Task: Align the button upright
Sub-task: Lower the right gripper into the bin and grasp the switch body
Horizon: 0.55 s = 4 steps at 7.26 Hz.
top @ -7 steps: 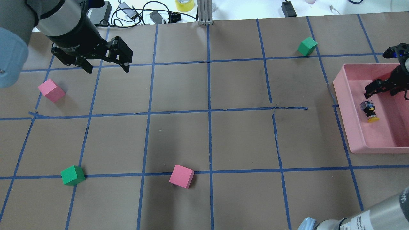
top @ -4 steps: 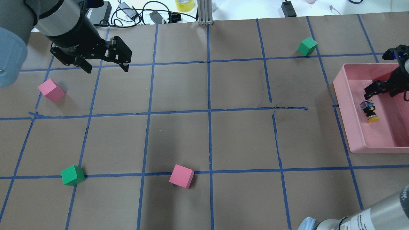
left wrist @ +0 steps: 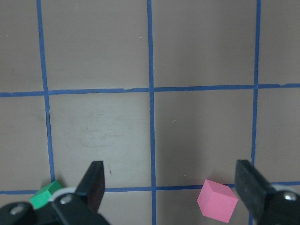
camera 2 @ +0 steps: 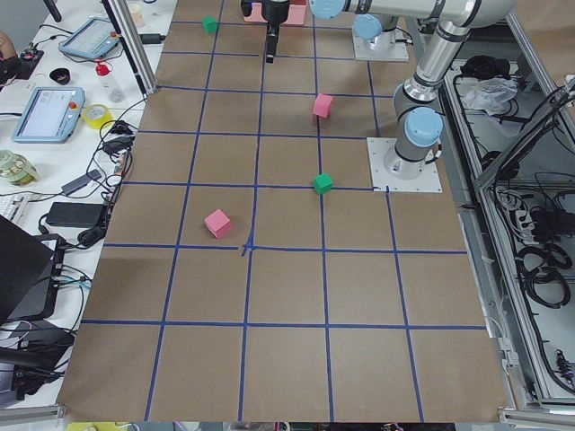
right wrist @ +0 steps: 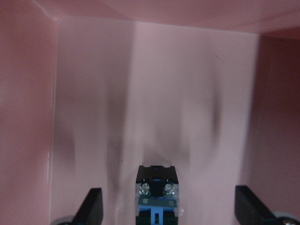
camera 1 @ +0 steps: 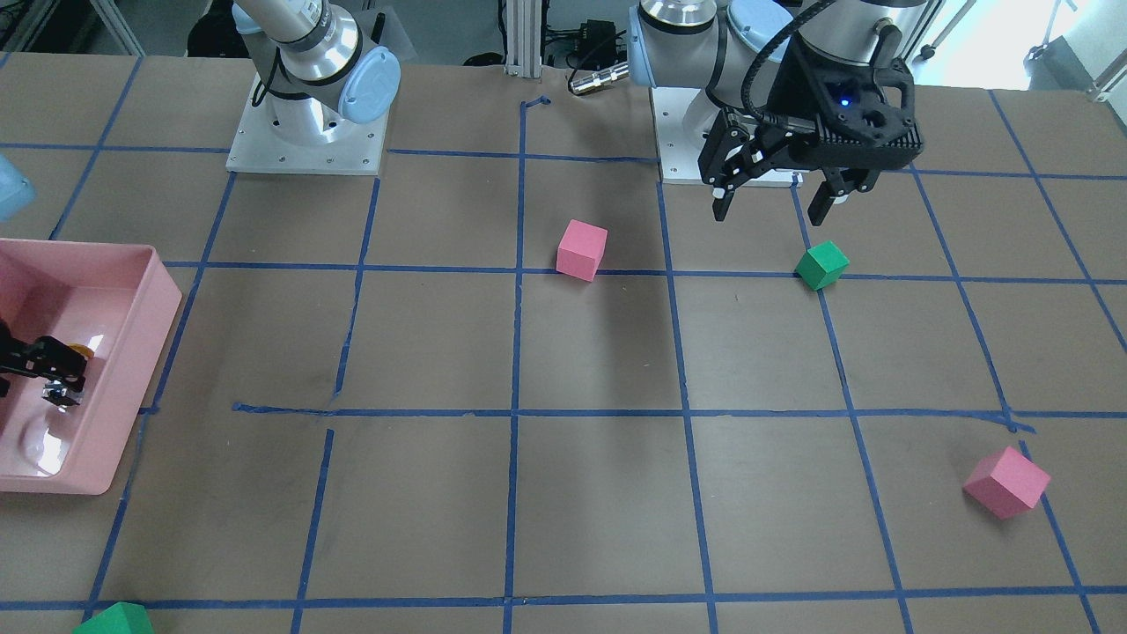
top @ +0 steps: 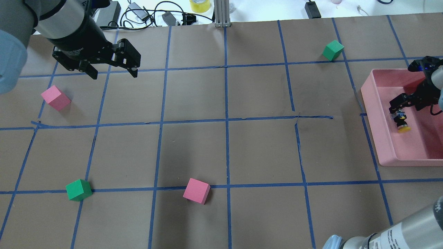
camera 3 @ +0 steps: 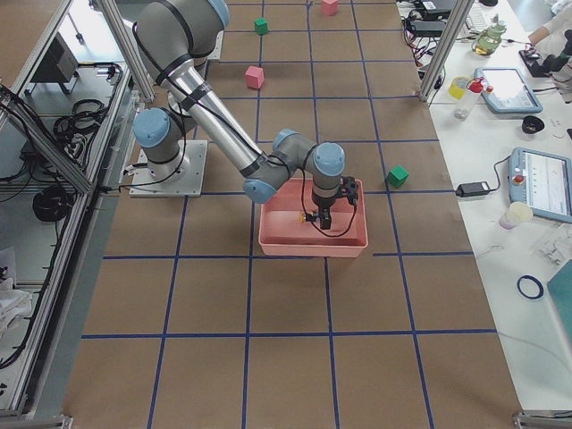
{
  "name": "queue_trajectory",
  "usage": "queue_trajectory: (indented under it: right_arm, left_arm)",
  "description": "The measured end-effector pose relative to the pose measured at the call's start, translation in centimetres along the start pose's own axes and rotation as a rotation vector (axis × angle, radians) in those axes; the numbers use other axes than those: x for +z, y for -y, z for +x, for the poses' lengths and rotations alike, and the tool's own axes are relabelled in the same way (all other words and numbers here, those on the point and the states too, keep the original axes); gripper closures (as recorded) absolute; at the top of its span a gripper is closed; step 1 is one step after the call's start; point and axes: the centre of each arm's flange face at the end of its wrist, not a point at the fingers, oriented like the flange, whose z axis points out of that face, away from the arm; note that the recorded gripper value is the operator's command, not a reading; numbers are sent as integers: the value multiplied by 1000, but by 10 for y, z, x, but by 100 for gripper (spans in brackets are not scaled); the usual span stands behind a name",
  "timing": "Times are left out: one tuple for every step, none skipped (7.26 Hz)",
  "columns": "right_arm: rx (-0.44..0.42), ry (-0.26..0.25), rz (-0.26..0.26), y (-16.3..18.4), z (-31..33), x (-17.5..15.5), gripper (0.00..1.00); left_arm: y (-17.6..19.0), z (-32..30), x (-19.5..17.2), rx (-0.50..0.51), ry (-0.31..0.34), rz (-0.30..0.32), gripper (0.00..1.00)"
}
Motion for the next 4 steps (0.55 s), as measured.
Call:
queue_trajectory:
  right_arm:
    - [2, 3, -2, -2, -1, 4, 4]
    - [2, 7, -6, -2, -2, 8, 4]
    - [2, 9, -8, -2, -1, 14, 4]
    - [1, 9, -10, -2, -1, 16, 3]
  left_arm:
    - [0, 0, 0, -1, 0, 0, 0]
    - [0, 0, 0, -1, 0, 0, 0]
    - [0, 0, 0, -1, 0, 0, 0]
    - [0, 0, 0, -1, 0, 0, 0]
